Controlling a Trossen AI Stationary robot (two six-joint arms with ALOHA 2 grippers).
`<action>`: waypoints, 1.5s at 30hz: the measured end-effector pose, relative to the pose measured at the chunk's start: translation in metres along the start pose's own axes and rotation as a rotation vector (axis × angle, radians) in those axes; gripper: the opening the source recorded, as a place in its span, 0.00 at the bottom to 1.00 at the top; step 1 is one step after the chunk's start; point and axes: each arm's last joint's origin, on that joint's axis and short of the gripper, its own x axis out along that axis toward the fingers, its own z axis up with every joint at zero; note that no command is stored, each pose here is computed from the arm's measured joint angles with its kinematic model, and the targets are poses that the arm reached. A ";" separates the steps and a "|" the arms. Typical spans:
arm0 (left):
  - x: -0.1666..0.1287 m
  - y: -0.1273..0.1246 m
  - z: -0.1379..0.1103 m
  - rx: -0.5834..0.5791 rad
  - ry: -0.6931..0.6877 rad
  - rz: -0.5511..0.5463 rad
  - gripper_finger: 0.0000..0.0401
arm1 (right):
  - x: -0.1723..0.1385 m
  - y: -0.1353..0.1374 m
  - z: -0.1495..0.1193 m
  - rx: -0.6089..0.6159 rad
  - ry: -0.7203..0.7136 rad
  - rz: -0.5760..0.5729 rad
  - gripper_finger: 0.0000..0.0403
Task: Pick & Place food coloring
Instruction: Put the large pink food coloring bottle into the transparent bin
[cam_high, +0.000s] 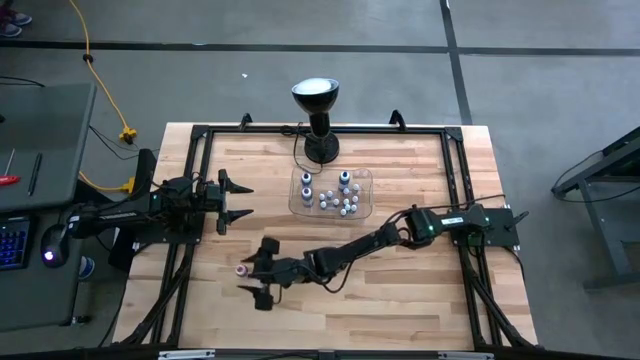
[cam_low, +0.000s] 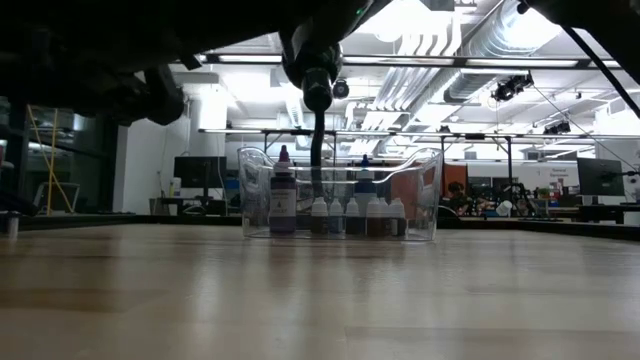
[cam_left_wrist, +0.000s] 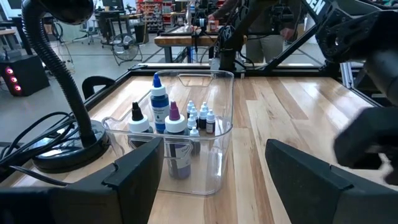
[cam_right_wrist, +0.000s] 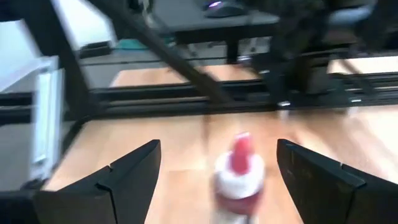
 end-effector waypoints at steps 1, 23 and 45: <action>0.000 0.000 0.000 0.000 0.000 0.000 0.69 | 0.000 0.001 -0.001 -0.007 0.004 0.017 0.77; 0.000 0.000 0.000 0.000 0.000 0.000 0.69 | 0.009 -0.009 -0.012 -0.045 -0.004 -0.007 0.77; 0.000 0.000 0.000 0.000 0.000 0.000 0.69 | 0.019 -0.024 -0.024 -0.033 -0.024 0.030 0.77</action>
